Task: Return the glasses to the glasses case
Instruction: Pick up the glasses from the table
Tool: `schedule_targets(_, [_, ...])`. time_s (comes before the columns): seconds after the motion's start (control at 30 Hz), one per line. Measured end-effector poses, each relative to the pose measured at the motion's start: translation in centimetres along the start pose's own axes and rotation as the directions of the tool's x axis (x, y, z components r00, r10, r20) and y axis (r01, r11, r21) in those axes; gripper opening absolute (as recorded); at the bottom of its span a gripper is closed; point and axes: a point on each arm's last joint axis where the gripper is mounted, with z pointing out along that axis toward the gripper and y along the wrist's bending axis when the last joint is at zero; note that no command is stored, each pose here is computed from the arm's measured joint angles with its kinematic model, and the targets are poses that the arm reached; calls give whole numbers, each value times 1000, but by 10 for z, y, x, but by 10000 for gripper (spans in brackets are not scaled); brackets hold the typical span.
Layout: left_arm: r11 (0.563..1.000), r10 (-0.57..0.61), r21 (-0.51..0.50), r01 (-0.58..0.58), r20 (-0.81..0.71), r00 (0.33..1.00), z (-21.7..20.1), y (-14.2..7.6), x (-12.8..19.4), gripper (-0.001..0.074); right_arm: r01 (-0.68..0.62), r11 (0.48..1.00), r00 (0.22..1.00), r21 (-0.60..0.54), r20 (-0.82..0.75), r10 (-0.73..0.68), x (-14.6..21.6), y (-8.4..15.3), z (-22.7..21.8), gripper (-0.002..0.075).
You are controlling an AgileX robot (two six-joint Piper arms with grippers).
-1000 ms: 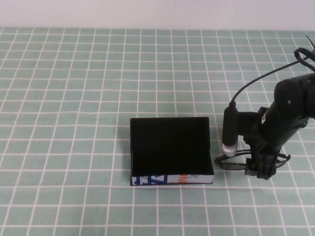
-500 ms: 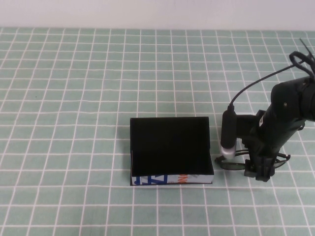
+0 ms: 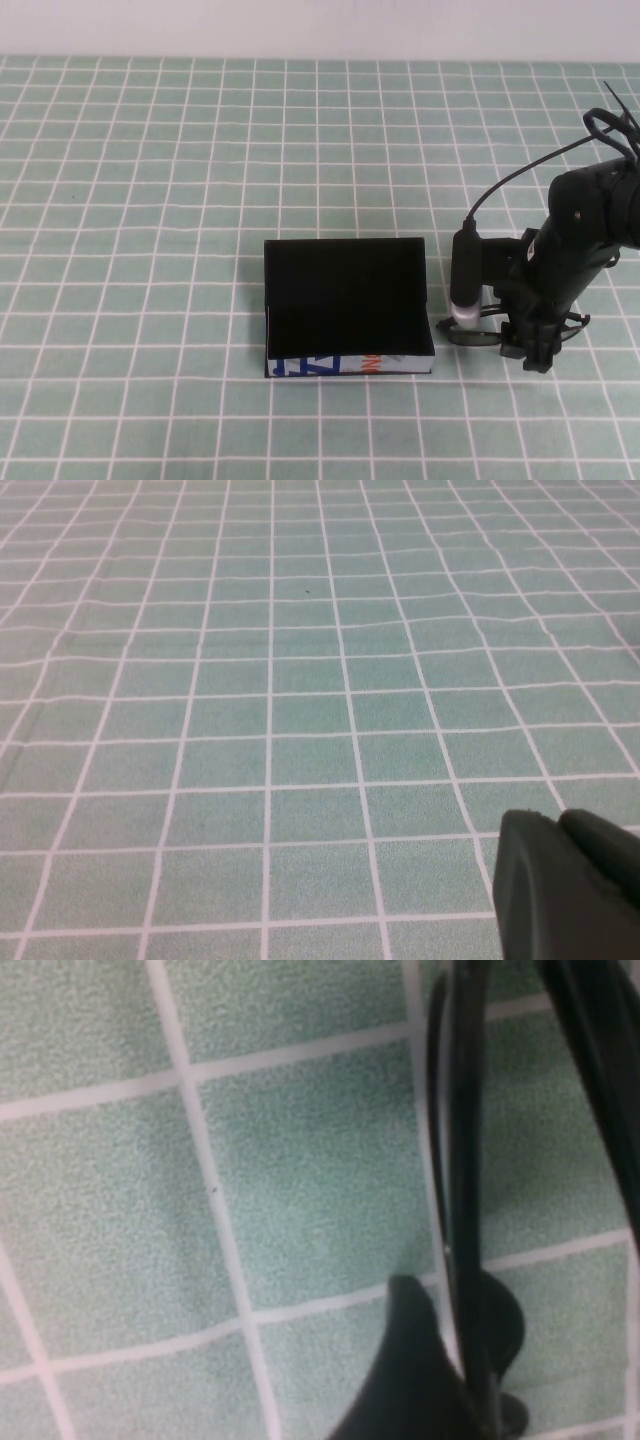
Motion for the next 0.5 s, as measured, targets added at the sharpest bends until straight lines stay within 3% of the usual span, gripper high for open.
schedule_targets(0.2, [1000, -2, 1, 2, 0, 1000, 0, 0, 0, -2, 2, 1000, 1000, 1, -2, -2, 0, 0, 0, 412])
schedule_targets(0.5, [1000, -2, 1, 2, 0, 1000, 0, 0, 0, -2, 2, 1000, 1000, 1, -2, -2, 0, 0, 0, 316])
